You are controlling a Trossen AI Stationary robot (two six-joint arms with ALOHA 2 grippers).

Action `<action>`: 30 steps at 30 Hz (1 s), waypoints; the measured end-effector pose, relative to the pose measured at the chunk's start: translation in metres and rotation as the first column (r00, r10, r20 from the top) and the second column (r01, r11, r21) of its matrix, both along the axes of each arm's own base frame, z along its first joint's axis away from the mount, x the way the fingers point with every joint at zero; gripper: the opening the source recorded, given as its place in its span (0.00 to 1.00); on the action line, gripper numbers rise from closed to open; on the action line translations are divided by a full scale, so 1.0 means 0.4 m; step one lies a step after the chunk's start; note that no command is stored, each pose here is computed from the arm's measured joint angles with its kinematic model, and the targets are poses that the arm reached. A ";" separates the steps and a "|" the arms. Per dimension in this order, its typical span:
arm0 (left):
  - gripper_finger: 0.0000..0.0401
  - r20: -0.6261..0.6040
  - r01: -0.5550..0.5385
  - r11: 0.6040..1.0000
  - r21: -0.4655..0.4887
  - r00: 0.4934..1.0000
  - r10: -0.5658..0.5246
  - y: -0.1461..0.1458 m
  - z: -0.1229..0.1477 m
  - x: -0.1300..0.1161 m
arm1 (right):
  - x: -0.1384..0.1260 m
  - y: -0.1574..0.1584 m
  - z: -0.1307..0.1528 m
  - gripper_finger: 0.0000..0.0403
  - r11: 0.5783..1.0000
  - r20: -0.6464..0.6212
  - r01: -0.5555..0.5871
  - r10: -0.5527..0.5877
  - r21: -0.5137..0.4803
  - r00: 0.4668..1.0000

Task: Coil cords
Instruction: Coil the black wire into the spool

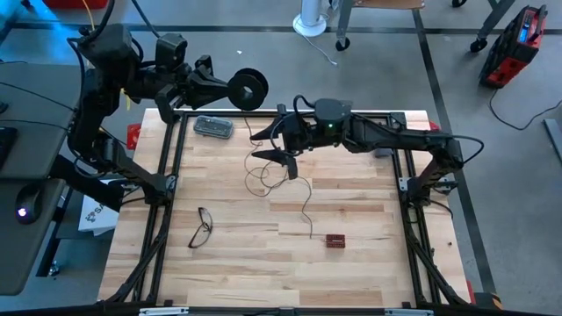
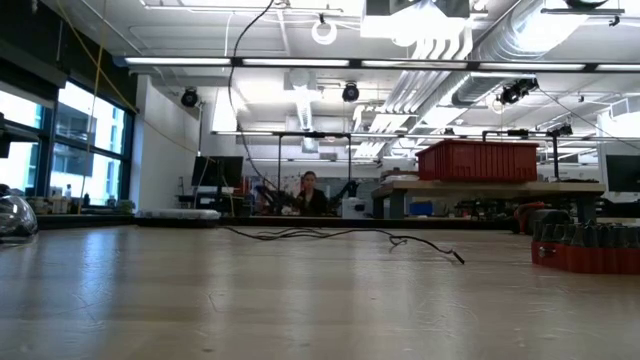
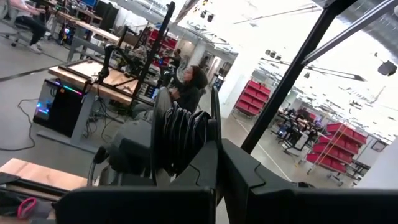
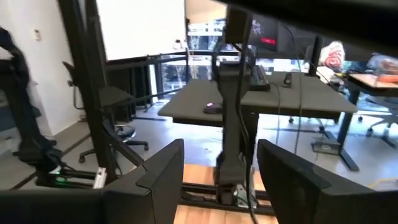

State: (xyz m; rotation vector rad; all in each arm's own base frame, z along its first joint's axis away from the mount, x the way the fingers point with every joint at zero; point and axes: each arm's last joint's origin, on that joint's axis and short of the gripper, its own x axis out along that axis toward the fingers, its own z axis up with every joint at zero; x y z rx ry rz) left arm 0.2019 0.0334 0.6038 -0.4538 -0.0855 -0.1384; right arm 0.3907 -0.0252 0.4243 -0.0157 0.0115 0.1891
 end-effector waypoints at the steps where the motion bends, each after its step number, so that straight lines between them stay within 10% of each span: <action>1: 0.00 0.000 0.000 1.000 0.000 1.000 0.000 0.000 0.000 0.000 | 0.005 -0.001 -0.006 0.49 1.000 -0.005 0.010 -0.010 -0.001 1.000; 30: 0.00 0.007 0.000 1.000 0.002 1.000 0.000 0.000 0.002 0.000 | 0.001 -0.001 -0.019 0.29 0.996 -0.059 0.035 -0.040 -0.084 0.997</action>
